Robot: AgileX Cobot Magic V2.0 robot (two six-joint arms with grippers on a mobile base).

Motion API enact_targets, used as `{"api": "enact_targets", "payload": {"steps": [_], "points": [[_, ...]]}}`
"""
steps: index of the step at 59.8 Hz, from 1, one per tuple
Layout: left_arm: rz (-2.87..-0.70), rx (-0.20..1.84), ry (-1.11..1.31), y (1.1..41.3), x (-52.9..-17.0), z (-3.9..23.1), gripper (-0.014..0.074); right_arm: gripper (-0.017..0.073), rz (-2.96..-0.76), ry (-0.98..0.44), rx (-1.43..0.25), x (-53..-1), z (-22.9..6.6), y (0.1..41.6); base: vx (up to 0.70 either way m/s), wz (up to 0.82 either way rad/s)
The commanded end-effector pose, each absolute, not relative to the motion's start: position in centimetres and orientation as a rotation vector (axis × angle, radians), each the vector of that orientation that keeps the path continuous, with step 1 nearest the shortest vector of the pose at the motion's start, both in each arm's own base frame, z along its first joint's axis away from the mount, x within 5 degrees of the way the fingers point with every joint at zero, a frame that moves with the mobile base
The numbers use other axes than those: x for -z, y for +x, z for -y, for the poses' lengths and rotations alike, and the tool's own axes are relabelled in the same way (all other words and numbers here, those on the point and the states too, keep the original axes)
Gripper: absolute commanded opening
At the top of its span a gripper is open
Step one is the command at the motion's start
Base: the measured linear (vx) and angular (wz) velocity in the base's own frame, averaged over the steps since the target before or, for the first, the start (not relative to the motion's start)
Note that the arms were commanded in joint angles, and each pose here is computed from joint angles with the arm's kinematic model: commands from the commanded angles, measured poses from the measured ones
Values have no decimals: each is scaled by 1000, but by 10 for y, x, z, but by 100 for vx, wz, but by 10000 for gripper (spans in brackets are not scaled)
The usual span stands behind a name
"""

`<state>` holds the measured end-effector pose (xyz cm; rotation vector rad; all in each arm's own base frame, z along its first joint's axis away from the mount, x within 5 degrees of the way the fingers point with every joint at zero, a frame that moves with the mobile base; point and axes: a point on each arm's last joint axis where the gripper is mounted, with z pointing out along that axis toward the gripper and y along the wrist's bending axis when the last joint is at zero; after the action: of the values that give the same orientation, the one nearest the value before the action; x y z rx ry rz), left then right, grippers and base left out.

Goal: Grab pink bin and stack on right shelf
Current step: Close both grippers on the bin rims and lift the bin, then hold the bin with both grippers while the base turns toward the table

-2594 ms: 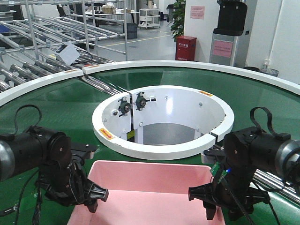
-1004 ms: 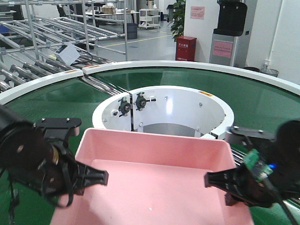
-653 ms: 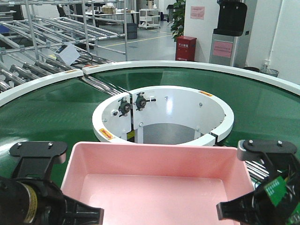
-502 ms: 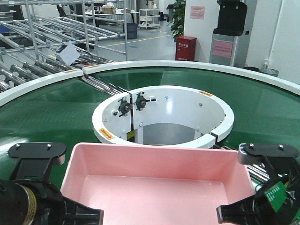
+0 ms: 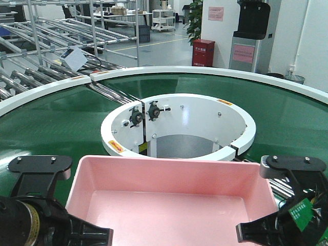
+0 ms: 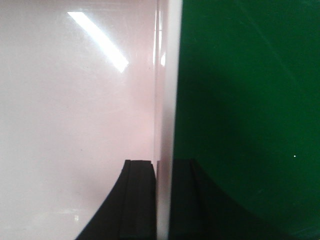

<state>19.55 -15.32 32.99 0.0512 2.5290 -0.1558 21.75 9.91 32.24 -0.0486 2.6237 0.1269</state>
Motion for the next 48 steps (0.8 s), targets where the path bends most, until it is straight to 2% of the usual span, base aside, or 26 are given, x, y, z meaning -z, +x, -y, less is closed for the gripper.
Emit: {"api": "enact_targets", "payload": {"steps": [1, 48], "points": [[-2408, 244, 75, 195, -352, 154, 41, 84, -2514, -66, -135, -340, -96, 219, 0, 0], [-2408, 244, 75, 195, -352, 154, 41, 84, -2514, -70, -131, -340, -96, 219, -1, -3]]}}
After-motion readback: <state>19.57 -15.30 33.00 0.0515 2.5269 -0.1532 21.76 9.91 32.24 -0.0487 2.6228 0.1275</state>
